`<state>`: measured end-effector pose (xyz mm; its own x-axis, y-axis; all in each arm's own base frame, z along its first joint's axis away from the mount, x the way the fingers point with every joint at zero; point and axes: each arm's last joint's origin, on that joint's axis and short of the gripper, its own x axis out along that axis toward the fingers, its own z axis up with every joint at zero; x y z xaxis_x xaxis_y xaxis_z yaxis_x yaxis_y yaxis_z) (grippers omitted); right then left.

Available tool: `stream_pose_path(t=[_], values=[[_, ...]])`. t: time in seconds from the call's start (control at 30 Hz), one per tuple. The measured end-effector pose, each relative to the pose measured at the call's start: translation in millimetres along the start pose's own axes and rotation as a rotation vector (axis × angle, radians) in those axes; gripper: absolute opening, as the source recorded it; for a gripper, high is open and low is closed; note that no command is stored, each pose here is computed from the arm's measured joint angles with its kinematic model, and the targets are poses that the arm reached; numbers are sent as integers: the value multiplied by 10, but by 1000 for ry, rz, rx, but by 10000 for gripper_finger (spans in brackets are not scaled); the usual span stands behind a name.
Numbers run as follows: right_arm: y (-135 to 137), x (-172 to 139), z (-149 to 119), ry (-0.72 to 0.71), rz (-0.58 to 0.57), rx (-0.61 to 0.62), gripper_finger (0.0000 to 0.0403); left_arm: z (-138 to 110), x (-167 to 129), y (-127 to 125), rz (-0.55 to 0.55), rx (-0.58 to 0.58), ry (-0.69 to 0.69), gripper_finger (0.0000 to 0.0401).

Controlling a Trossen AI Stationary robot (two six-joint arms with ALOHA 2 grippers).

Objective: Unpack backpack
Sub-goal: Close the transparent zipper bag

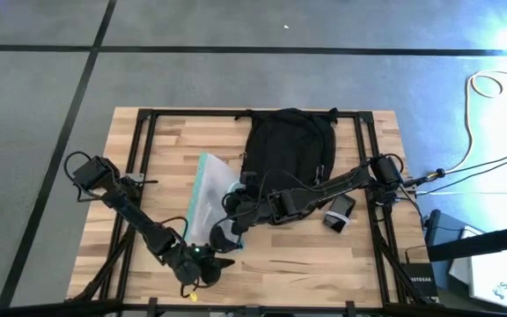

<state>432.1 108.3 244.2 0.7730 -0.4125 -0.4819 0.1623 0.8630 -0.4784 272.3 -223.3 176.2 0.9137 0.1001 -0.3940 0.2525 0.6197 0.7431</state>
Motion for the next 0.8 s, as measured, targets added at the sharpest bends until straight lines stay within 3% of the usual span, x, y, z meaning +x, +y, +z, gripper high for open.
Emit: stream_pose_path(t=[0.13,0.23,0.43,0.7,0.8], values=[[0,0,0,0,1,0,0,103,3,42,-50,119,-55,292],[-5,-12,-19,21,14,-15,0,108,32,79,-84,147,-34,292],[-15,-24,-78,76,25,-75,0,121,75,143,-238,101,-7,292],[-201,-102,19,19,216,-13,0,76,52,80,-267,93,78,292],[-287,-100,83,-3,269,37,0,61,67,-12,-280,173,83,292]])
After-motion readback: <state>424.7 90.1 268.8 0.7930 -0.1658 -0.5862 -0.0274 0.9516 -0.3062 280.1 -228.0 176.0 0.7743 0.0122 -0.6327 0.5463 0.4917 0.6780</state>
